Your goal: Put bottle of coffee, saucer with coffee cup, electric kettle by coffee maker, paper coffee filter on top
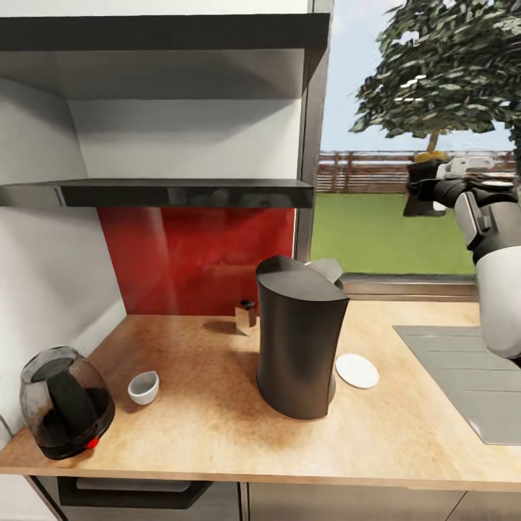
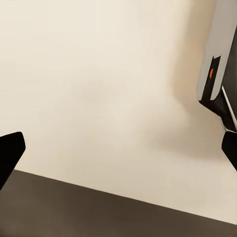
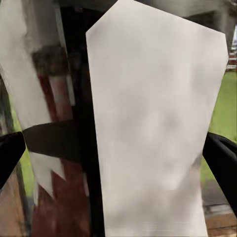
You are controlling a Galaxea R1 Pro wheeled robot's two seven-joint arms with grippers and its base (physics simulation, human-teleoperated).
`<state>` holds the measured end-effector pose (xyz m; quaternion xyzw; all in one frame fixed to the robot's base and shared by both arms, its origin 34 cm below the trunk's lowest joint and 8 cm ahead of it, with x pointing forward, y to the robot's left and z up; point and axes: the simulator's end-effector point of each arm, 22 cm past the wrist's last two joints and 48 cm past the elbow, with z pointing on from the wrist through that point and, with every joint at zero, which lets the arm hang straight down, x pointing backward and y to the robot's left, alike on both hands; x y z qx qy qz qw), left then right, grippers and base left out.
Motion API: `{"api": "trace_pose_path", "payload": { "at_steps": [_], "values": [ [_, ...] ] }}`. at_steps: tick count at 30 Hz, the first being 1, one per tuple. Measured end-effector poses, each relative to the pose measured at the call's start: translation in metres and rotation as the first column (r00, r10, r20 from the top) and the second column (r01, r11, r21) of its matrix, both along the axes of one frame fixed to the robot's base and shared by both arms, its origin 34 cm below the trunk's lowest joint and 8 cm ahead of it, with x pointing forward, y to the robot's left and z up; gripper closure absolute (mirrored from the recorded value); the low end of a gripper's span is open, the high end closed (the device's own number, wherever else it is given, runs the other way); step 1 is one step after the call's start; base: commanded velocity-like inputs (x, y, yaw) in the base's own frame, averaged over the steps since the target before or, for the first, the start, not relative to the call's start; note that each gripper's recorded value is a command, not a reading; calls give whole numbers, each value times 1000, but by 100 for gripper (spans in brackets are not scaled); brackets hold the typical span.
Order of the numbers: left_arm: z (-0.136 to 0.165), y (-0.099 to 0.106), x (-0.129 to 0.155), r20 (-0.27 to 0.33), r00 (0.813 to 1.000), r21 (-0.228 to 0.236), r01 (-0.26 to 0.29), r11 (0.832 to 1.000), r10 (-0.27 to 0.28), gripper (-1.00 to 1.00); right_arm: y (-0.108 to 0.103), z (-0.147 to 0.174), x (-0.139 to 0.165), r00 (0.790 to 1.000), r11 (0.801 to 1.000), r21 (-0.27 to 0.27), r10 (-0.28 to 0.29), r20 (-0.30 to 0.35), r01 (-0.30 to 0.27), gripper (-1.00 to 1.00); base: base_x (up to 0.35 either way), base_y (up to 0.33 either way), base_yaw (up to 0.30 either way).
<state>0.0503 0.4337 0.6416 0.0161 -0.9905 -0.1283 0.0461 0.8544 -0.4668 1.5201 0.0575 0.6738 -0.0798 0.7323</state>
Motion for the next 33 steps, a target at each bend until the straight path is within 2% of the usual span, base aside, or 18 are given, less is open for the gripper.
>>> {"api": "trace_pose_path", "payload": {
  "at_steps": [2, 4, 7, 10, 12, 15, 17, 21, 23, 24, 25, 30, 33],
  "values": [
    [0, 0, 0, 1, 1000, 0, 0, 1000, 0, -100, -4, -34, 1, 999, 999, -9, 30, -45, -30, 100, 0, 0, 0],
    [0, 0, 1, 2, 1000, 0, 1, 1000, -1, -100, -8, -82, 5, 996, 999, -27, 43, -84, -46, 100, 0, 0, 0],
    [0, 0, 4, 13, 1000, 0, 5, 1000, -5, -100, -8, -134, 3, 995, 995, -74, 54, -89, -60, 100, 0, 0, 0],
    [-1, 1, 9, 33, 999, 1, 9, 1000, -10, -100, -7, -179, 0, 990, 994, -87, 60, -124, -71, 100, 0, 0, 0],
    [-1, 1, 12, 46, 999, 1, 12, 1000, -13, -100, -5, -210, -3, 986, 993, -92, 66, -153, -81, 100, 0, 0, 0],
    [-1, 1, 14, 53, 998, 2, 13, 1000, -13, -100, -1, -240, -7, 983, 991, -99, 75, -168, -92, 100, 0, 0, 0],
    [-1, 1, 16, 63, 998, 2, 15, 1000, -15, -100, 10, -275, -14, 983, 992, -60, 105, -149, -115, 100, 0, 0, 0],
    [-1, 1, 19, 76, 997, 4, 14, 1000, -14, -100, 21, -315, -24, 979, 991, 16, 133, -153, -132, 100, 0, 0, 0],
    [-1, 1, 20, 79, 997, 5, 13, 1000, -13, -100, 27, -325, -27, 979, 990, 20, 141, -147, -140, 100, 0, 0, 0],
    [-1, 0, 23, 86, 996, 4, 12, 1000, -13, -100, 40, -336, -31, 980, 987, 12, 158, -125, -157, 100, 0, 0, 0],
    [-2, 0, 27, 94, 995, 3, 14, 1000, -15, -100, 45, -349, -34, 978, 987, 14, 163, -133, -162, 100, 0, 0, 0],
    [-2, 0, 31, 103, 995, 3, 16, 1000, -16, -100, 51, -369, -40, 974, 986, 26, 169, -154, -167, 100, 0, 0, 0],
    [-2, 0, 32, 104, 994, 3, 16, 1000, -16, -100, 65, -390, -44, 970, 983, 35, 185, -159, -182, 100, 0, 0, 0]
  ]
}}
